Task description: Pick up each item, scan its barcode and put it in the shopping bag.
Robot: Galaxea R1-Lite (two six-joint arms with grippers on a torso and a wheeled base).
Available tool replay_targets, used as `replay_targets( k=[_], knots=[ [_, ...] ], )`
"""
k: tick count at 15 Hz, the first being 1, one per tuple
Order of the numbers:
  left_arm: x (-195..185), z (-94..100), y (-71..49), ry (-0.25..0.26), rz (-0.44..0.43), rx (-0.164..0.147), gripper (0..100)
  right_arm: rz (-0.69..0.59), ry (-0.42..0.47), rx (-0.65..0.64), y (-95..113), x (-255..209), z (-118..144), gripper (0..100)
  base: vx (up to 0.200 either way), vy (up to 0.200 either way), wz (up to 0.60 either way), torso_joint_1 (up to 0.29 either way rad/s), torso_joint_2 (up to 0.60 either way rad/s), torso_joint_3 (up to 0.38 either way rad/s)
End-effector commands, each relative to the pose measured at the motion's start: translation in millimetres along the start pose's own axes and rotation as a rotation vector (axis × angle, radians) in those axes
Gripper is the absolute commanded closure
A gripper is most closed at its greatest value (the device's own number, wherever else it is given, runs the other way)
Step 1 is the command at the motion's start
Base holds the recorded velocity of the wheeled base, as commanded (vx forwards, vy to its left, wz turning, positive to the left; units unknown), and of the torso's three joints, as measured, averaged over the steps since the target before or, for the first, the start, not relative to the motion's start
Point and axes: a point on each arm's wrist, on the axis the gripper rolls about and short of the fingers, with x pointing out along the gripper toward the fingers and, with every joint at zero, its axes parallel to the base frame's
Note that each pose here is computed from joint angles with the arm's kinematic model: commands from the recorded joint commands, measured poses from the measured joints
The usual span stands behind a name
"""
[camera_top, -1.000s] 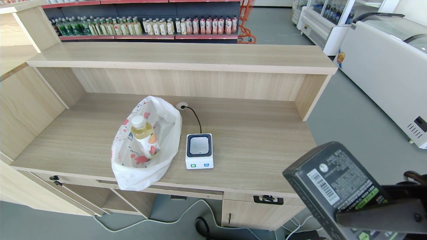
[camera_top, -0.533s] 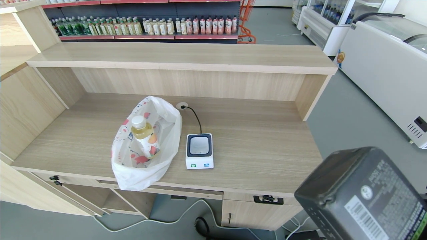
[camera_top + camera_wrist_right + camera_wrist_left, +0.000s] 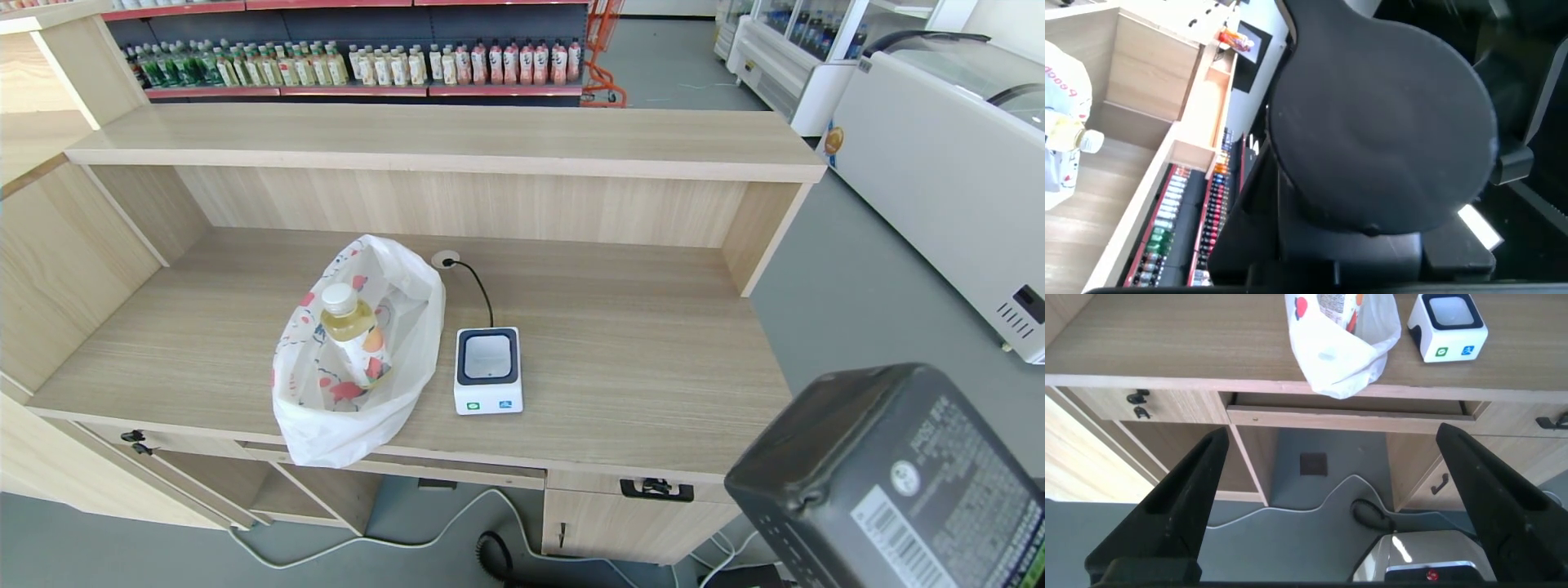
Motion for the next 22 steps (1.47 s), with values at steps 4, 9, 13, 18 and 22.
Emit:
replay_targets(
  k=[4,9,13,18,22],
  knots=[
    [0.0,0.0,0.0,-0.001,0.000,0.000,0,-0.003,-0.003,-0.002,-0.6,-0.8,1.6,100,0.000,0.000,0.00,0.000,0.00,0.000],
    [0.0,0.0,0.0,-0.001,0.000,0.000,0,-0.020,-0.010,-0.015,-4.9,-2.6,1.8,100,0.000,0.000,0.00,0.000,0.00,0.000],
    [0.0,0.0,0.0,-0.001,0.000,0.000,0,-0.018,-0.009,-0.017,-5.0,-3.0,2.1,100,0.000,0.000,0.00,0.000,0.00,0.000],
    [0.0,0.0,0.0,-0.001,0.000,0.000,0,-0.022,-0.006,-0.023,-7.9,-4.4,2.6,100,0.000,0.000,0.00,0.000,0.00,0.000],
    [0.0,0.0,0.0,-0.001,0.000,0.000,0,0.240,0.368,0.269,10.6,-37.5,-47.7,100,0.000,0.000,0.00,0.000,0.00,0.000]
  ],
)
